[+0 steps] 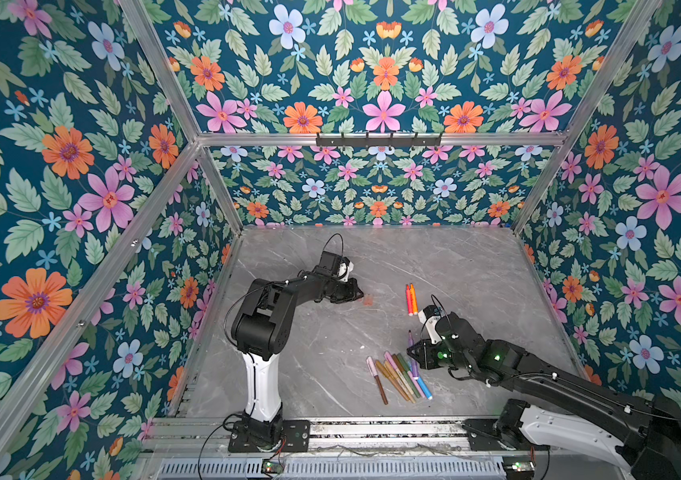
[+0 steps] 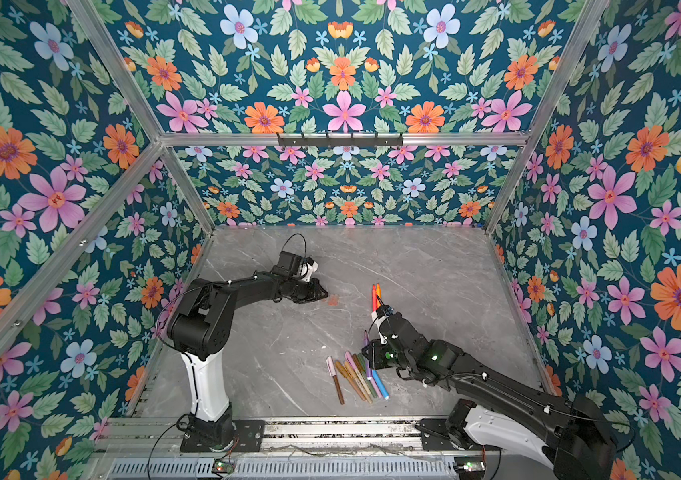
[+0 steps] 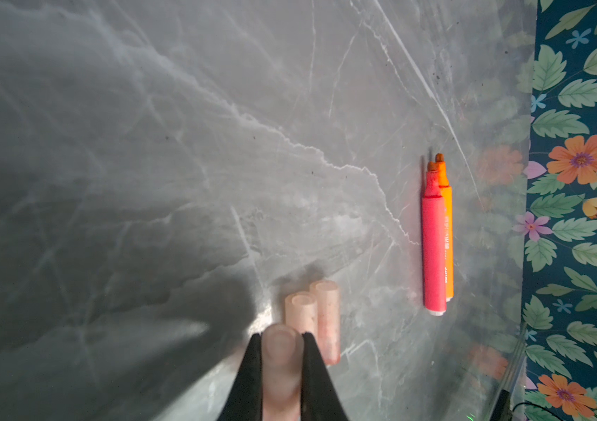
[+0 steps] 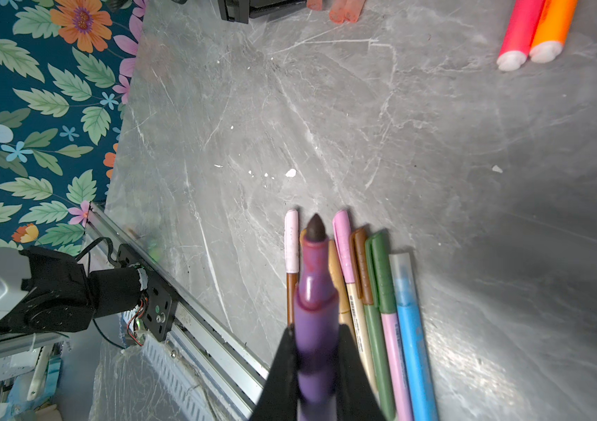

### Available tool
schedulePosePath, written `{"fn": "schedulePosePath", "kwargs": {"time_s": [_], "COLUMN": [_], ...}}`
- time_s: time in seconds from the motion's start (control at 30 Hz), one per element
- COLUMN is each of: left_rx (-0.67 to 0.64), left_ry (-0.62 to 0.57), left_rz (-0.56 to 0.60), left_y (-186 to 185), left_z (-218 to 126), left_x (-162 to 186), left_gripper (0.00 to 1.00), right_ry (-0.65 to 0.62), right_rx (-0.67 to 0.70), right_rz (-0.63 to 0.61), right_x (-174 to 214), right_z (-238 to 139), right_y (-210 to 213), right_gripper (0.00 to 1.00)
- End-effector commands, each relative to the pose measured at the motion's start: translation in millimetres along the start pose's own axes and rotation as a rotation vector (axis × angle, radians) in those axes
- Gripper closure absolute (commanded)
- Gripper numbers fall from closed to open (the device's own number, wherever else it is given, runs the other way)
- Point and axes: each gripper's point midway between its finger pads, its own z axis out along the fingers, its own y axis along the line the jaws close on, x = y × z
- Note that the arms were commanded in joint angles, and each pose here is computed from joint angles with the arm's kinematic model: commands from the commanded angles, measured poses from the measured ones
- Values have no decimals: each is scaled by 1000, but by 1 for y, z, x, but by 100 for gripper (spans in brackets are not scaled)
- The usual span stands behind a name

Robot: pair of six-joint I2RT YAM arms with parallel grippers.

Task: Open the pen caps
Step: 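Carry the purple cap to the other caps with the left gripper and lower it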

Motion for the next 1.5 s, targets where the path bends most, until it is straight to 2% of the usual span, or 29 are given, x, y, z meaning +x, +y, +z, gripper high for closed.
{"fn": "schedulePosePath", "kwargs": {"time_s": [0.0,0.5,0.83,1.47], "left_rx": [11,17,20,37], "left_ry": [7,17,17,16], "left_rz": [11,4,-2,-10], "left_y": [-2,-1,-1,-5], "left_z": [-1,1,2,1], "left_x": [0,3,3,2], "left_gripper": [100,96,80,74], "right_ry": [-9,-15,-14,-12], "right_rx": [3,6,7,4], "right_rz": [10,15,16,14], "right_x": [-2,-2,-1,0], "right_z": [0,-1,-2,-3], "right_y": [0,-1,-2,-2], "right_gripper": [100,100,100,100]}}
